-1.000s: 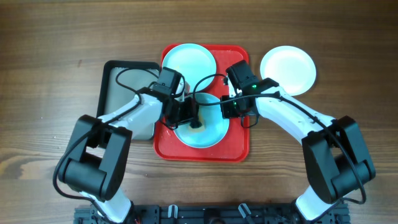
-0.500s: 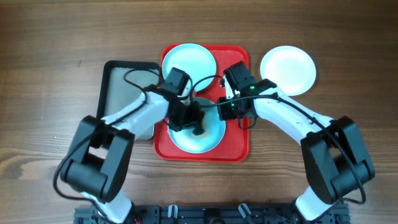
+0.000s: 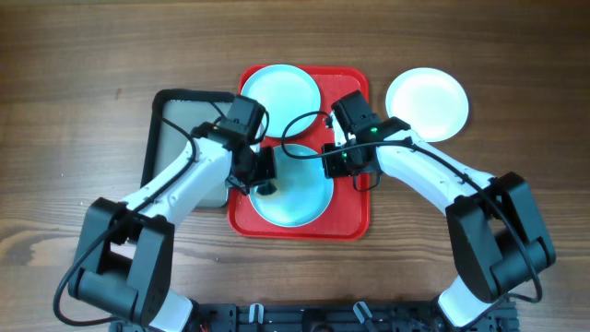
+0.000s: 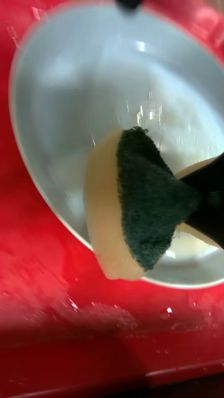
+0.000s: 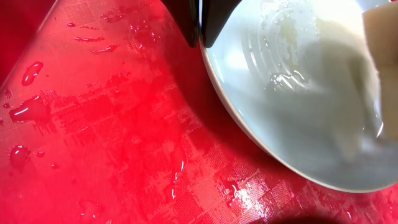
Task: Clean dirty plates on tray and stack at the side
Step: 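Scrub the light-blue plate with the sponge while right gripper holds rim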
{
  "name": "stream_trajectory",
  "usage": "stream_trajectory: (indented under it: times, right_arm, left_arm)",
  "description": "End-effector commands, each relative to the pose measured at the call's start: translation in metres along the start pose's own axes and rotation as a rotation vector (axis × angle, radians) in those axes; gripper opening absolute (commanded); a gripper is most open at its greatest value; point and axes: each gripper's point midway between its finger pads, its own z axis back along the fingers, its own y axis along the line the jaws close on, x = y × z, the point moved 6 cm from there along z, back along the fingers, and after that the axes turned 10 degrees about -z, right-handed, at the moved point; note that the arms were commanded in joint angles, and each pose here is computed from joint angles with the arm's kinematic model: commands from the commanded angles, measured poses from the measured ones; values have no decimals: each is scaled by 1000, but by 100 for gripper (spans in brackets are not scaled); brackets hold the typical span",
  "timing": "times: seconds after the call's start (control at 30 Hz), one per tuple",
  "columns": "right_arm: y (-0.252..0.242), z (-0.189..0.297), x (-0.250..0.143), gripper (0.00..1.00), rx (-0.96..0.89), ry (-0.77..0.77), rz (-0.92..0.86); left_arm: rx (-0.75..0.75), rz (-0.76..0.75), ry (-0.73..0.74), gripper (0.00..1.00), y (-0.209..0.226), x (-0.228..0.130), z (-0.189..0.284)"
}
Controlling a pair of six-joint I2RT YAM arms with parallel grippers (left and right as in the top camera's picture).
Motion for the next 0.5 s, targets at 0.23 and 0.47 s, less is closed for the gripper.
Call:
stream_trajectory:
  times: [0.23, 0.47]
  right_arm:
    - [3, 3, -2, 4, 20, 0, 1]
    - [3, 3, -2, 4, 19, 1, 1]
  left_arm:
    - [-54, -12, 50, 4, -1, -18, -14]
    - [-48, -15, 77, 4, -10, -33, -24]
